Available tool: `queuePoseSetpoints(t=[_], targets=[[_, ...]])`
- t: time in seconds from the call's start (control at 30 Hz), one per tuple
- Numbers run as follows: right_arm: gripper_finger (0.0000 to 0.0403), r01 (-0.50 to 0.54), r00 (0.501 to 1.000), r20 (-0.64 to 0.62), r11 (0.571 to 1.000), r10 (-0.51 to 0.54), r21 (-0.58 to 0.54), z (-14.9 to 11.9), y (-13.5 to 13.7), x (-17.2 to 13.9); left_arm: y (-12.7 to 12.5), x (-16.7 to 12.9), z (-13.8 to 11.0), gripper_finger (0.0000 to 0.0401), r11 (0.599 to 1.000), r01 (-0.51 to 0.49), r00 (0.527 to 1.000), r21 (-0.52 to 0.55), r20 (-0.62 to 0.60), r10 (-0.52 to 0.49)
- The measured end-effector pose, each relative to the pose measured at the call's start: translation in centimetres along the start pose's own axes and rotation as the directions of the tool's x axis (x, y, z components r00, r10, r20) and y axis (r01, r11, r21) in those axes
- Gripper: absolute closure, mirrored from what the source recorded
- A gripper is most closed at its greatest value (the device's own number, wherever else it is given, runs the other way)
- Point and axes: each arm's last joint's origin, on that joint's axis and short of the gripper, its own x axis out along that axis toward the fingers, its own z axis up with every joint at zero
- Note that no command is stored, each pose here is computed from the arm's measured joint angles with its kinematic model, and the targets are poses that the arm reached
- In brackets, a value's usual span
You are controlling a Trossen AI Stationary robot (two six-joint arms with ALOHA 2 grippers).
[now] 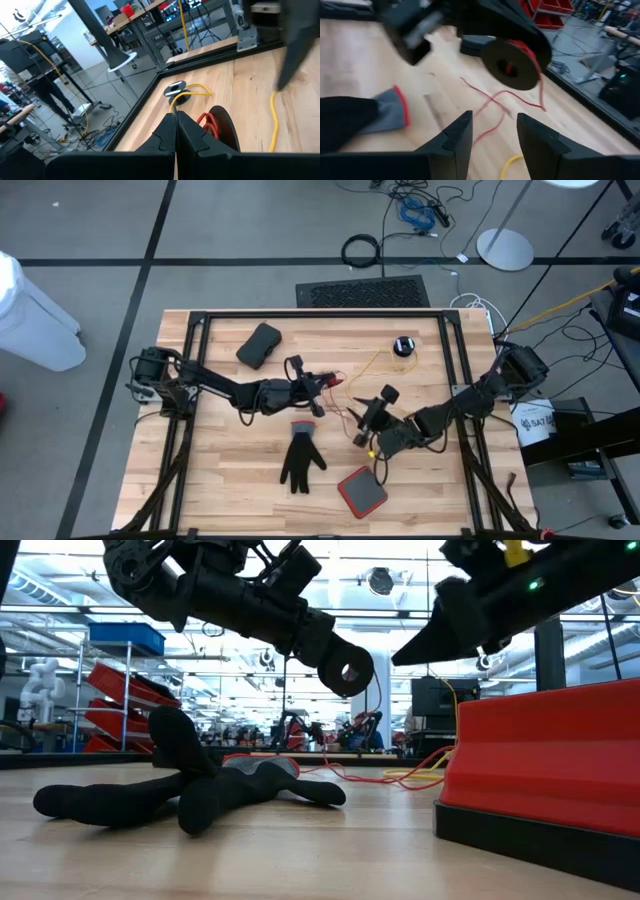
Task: Coil cords
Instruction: Uncoil the red wire from the black spool
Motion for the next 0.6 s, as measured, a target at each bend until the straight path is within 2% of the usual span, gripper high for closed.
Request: queuePoseSetpoints(t=[0.27,0.43,0.6], targets=[[0.0261,0.084,0.996,-0.031,0.996,-0.085,-0.031,-0.4,-1.8,2.0,-0.1,0.0,0.0,0.0401,1.000,0.010,1.000,0.000,0.004,-0.010],[0.0261,0.035,0.998,-0.042,0.999,-0.036,-0.028,-0.7,-2.3,2.7,-0.2,-0.1,0.1,0.0401,1.000,0.014,1.000,0.000,0.006,-0.014],[0.0261,0.039,0.999,-0.025,0.998,-0.040,-0.048,-0.4,-2.6,3.1,-0.2,-0.1,0.1,0.0401,1.000,0.016,1.000,-0.001,0.007,-0.016]])
